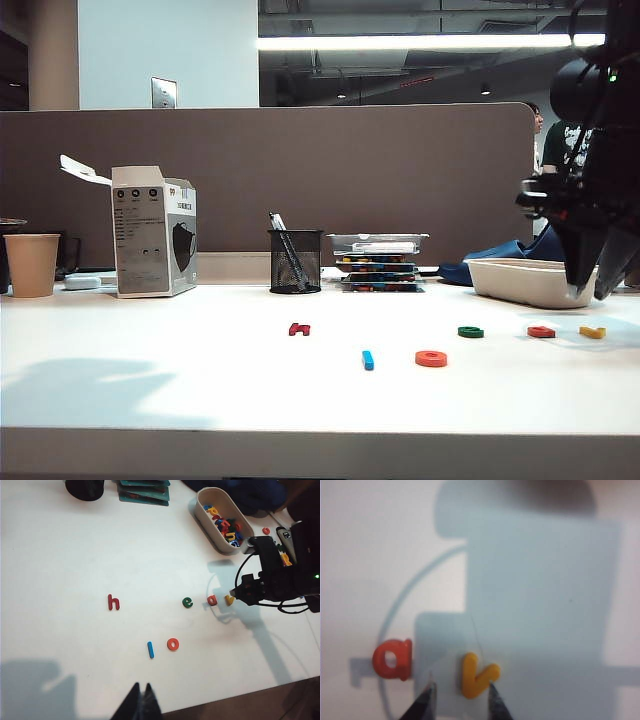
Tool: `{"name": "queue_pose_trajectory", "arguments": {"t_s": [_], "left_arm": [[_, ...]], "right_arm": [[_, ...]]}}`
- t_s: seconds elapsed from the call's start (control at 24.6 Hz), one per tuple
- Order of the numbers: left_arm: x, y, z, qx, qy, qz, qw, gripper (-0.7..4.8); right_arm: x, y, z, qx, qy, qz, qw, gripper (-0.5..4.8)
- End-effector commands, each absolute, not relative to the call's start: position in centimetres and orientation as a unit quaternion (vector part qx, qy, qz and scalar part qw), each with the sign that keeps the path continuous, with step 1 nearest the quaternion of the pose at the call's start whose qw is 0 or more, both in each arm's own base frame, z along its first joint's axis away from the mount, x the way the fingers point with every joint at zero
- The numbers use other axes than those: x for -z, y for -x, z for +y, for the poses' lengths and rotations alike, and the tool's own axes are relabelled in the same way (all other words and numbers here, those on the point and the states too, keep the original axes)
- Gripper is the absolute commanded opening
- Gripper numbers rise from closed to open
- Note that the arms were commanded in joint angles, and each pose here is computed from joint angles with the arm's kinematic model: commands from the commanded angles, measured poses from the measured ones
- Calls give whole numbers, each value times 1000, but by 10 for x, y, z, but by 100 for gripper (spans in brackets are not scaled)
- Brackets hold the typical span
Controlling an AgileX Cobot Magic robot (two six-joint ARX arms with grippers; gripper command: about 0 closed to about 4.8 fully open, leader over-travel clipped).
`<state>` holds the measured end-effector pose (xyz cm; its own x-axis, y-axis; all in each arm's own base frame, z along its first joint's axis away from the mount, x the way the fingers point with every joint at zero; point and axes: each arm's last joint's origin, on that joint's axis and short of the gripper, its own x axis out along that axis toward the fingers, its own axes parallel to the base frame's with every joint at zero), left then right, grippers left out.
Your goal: Select the appropriate letters from the row of letter magnets placed on the table to arrange into the word "love".
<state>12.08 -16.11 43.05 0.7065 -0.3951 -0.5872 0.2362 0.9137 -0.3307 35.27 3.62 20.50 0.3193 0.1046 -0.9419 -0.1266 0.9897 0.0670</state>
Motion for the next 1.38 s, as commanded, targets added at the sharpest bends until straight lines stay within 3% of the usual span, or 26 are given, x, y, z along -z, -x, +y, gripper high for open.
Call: {"name": "queue_pose_trajectory", "arguments": {"t_s": [0.04,0.33,1.38], "left_arm": [[-432,-120,-161,173,117,337,918,-5],[-432,-120,-161,173,117,337,918,-5],[-432,-120,-161,173,117,337,918,-5]], "right_arm": [[-201,-360,38,-86,13,565,821,130],[-180,-368,40,-93,8,578,811,126],[-176,-362,36,-93,17,609,788,111]]}}
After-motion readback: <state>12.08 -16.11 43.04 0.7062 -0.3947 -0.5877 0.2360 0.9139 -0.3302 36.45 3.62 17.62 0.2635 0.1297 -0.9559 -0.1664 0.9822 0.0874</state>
